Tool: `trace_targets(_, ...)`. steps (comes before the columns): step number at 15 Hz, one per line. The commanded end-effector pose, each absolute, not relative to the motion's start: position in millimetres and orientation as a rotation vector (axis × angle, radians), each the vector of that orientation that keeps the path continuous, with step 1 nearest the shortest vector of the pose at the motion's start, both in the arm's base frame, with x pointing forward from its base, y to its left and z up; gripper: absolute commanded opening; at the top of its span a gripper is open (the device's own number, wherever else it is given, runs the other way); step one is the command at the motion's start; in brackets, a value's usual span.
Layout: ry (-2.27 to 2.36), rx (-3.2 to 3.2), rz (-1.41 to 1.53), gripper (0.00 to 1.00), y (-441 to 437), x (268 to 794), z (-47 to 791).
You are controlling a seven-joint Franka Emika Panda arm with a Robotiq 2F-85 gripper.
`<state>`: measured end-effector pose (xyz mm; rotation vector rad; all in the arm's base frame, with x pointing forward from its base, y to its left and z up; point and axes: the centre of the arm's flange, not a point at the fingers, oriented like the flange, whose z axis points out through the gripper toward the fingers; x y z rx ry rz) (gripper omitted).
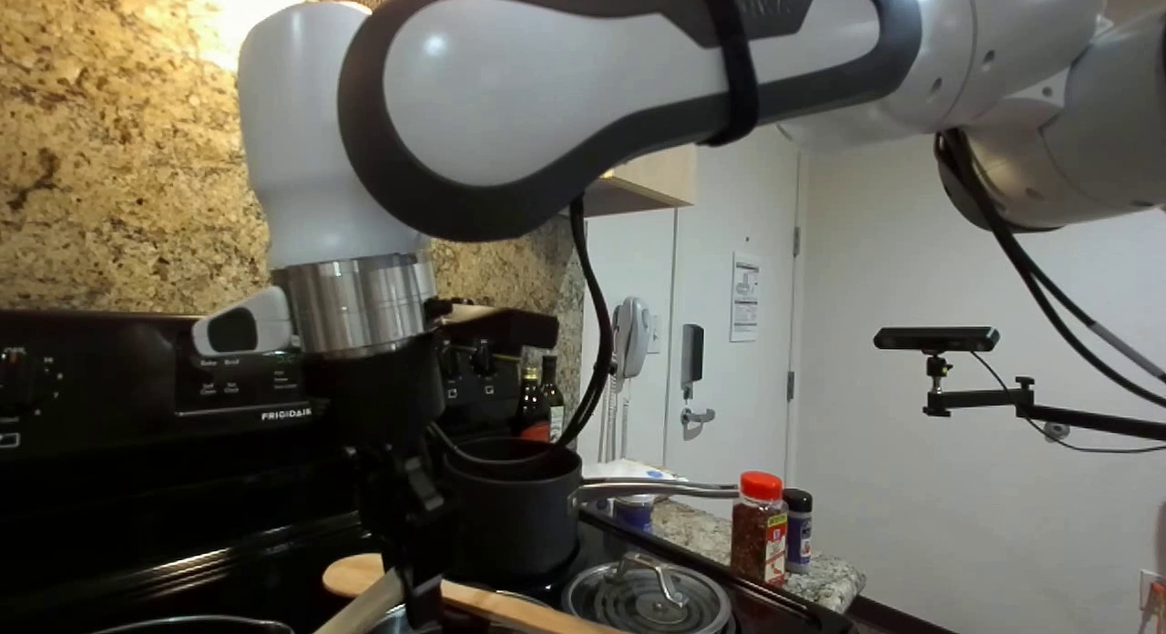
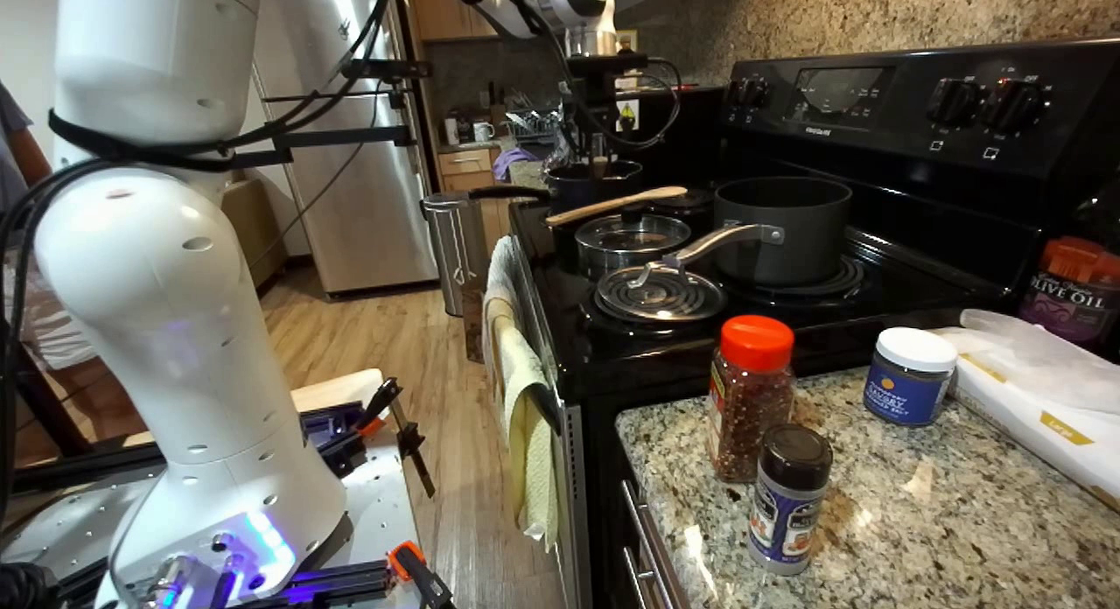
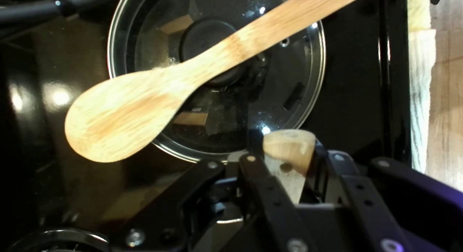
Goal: Take the cooking stick in the pot and put it on the bottle on the counter
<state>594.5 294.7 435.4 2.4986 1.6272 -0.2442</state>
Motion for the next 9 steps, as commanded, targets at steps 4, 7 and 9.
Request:
trace_targets(4,1.540,2.539,-0.119,0.07,267,580,489)
trace_targets(7,1.458,2.578,-0.060,0.07,245,567,514)
trace_targets(9,1.393,2.614,-0.026,0.07,227,554,525)
